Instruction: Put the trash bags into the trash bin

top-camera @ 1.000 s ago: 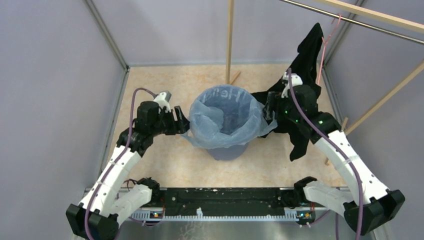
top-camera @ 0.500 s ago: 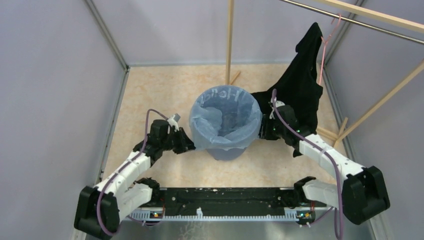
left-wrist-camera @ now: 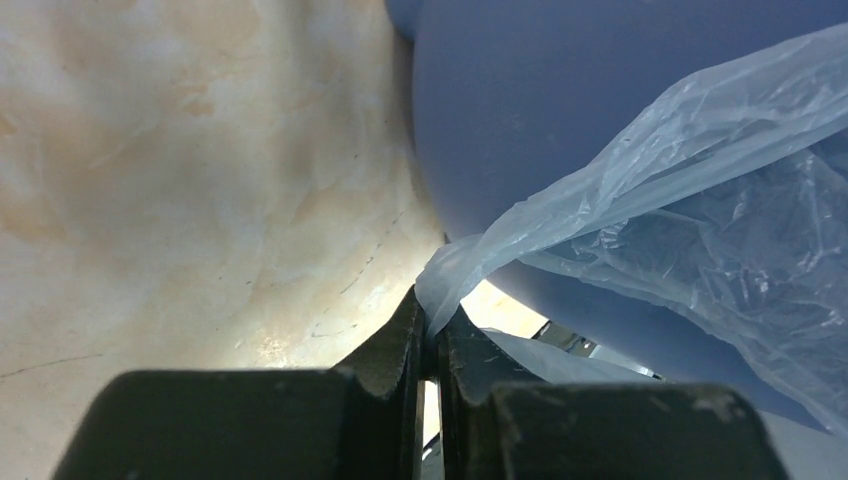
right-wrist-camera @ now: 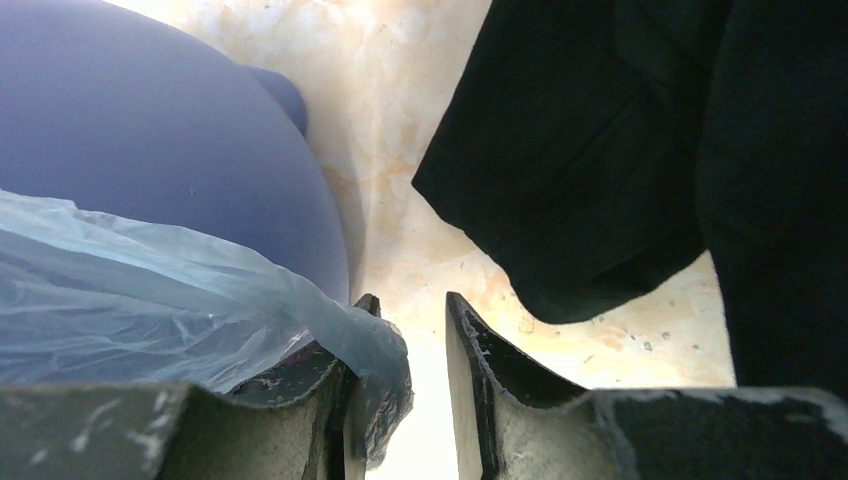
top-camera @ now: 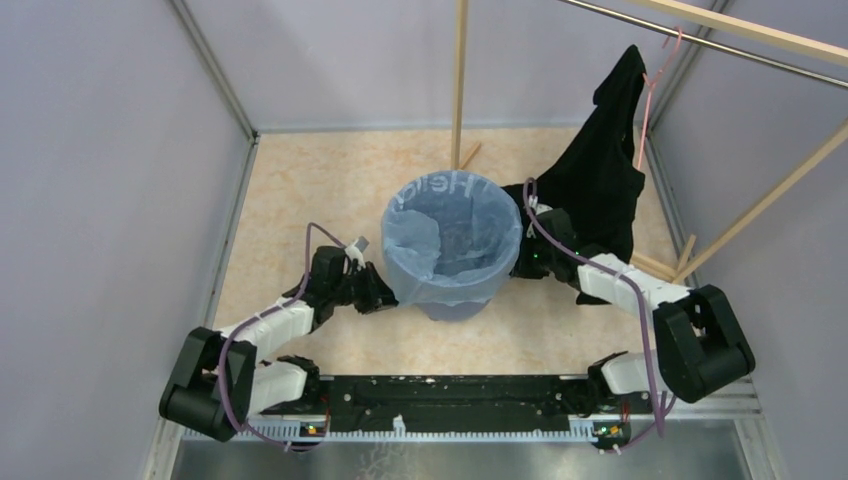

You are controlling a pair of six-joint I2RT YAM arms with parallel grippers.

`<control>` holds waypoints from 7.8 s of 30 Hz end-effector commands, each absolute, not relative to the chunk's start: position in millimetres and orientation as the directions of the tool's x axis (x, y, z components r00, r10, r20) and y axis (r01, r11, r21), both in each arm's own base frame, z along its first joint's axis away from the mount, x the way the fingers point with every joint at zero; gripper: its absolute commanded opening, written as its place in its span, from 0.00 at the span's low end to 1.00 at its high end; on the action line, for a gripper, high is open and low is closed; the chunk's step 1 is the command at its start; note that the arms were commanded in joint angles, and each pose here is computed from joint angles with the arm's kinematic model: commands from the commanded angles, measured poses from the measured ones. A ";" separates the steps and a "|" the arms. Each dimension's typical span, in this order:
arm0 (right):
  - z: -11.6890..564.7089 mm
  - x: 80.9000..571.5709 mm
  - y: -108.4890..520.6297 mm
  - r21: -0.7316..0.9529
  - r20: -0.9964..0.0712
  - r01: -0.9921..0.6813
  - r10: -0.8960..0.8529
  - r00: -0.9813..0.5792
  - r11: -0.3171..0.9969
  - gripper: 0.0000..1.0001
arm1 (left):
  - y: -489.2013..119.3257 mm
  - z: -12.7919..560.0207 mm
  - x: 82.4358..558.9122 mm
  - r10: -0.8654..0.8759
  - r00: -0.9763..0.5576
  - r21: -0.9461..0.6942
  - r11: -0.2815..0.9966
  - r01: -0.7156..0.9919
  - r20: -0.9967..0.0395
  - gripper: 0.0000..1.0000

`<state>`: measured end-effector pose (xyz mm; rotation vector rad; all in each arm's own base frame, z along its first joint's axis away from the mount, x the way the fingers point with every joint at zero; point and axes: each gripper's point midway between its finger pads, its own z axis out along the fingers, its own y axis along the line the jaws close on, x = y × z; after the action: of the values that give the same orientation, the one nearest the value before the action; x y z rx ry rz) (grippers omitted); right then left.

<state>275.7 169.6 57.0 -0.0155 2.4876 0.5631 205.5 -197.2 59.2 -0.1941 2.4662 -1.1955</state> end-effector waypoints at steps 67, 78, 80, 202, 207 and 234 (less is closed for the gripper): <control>197.9 290.8 278.4 -0.147 -0.735 -0.458 -0.406 -0.543 0.877 0.72 | -196.6 64.0 201.5 -0.266 -0.891 -0.770 0.625 0.131 -0.367 0.34; 130.1 284.1 377.1 0.181 -0.696 -0.593 -0.323 -0.641 0.785 0.79 | -196.6 71.8 198.9 -0.256 -0.888 -0.770 0.620 0.151 -0.381 0.38; 127.4 284.3 381.9 0.192 -0.692 -0.599 -0.325 -0.644 0.778 0.79 | -196.5 74.7 200.0 -0.254 -0.885 -0.767 0.622 0.158 -0.389 0.39; 144.6 430.3 399.9 0.174 -0.980 -0.286 0.136 -0.147 0.942 0.99 | -79.7 338.4 213.7 -0.243 -0.074 -0.254 0.924 0.285 -0.967 0.99; 142.0 474.6 374.8 0.217 -0.968 -0.135 0.196 -0.155 0.967 0.99 | -79.1 335.9 212.8 -0.244 -0.085 -0.258 0.925 0.280 -0.966 0.99; 203.9 256.8 251.5 0.202 -0.897 -0.559 -0.077 -0.435 0.804 0.99 | -127.9 302.7 245.7 -0.459 -0.297 -0.538 0.786 0.304 -0.838 0.99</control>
<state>301.0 279.2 215.8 -0.3717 1.8569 0.6094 238.5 -111.4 287.7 -0.0724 1.7791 -0.6104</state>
